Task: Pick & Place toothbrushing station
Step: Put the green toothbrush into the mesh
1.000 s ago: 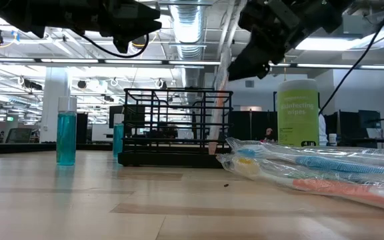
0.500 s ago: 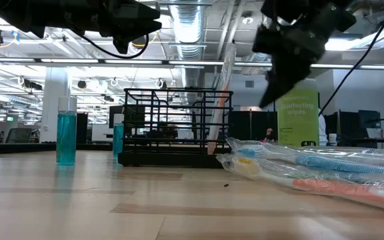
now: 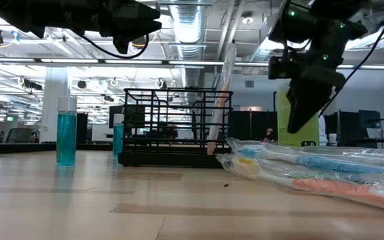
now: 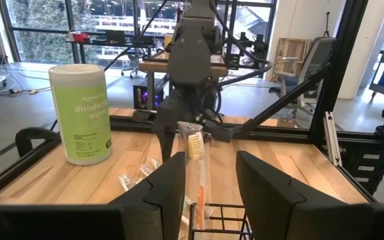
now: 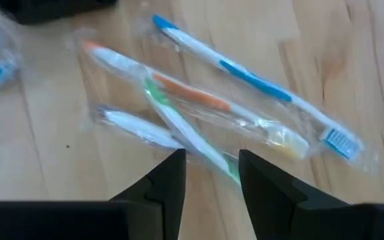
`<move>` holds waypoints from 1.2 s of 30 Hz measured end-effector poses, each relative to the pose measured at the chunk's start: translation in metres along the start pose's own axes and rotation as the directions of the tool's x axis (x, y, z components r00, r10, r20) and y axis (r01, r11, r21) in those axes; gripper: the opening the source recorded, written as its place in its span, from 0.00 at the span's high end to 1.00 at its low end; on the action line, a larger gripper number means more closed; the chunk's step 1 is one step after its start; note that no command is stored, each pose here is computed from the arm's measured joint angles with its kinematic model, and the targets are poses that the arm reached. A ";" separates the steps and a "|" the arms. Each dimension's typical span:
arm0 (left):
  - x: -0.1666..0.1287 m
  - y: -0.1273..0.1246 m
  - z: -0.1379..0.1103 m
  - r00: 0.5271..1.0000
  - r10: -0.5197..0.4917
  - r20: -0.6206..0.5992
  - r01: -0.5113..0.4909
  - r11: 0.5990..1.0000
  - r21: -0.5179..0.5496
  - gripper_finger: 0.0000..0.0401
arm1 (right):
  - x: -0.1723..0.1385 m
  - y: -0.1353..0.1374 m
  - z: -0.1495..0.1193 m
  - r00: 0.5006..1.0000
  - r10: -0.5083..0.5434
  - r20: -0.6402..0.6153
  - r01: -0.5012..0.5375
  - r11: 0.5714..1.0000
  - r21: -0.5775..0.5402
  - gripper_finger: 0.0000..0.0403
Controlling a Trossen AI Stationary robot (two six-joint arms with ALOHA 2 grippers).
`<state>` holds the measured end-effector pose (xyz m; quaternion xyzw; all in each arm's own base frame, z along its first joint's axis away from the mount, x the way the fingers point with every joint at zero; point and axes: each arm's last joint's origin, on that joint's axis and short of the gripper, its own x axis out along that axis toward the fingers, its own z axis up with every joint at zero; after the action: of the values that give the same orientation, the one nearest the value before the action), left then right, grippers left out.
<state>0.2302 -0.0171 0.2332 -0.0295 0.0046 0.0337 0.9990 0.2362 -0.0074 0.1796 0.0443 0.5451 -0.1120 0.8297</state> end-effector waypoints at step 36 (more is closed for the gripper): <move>0.000 0.000 0.000 1.000 0.000 0.000 0.000 1.000 0.000 0.68 | 0.016 -0.018 -0.018 0.991 -0.093 -0.100 0.091 0.996 -0.018 0.68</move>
<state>0.2302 -0.0170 0.2332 -0.0295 0.0044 0.0339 0.9990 0.2223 -0.0240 0.1588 0.0190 0.5884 -0.1440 0.7954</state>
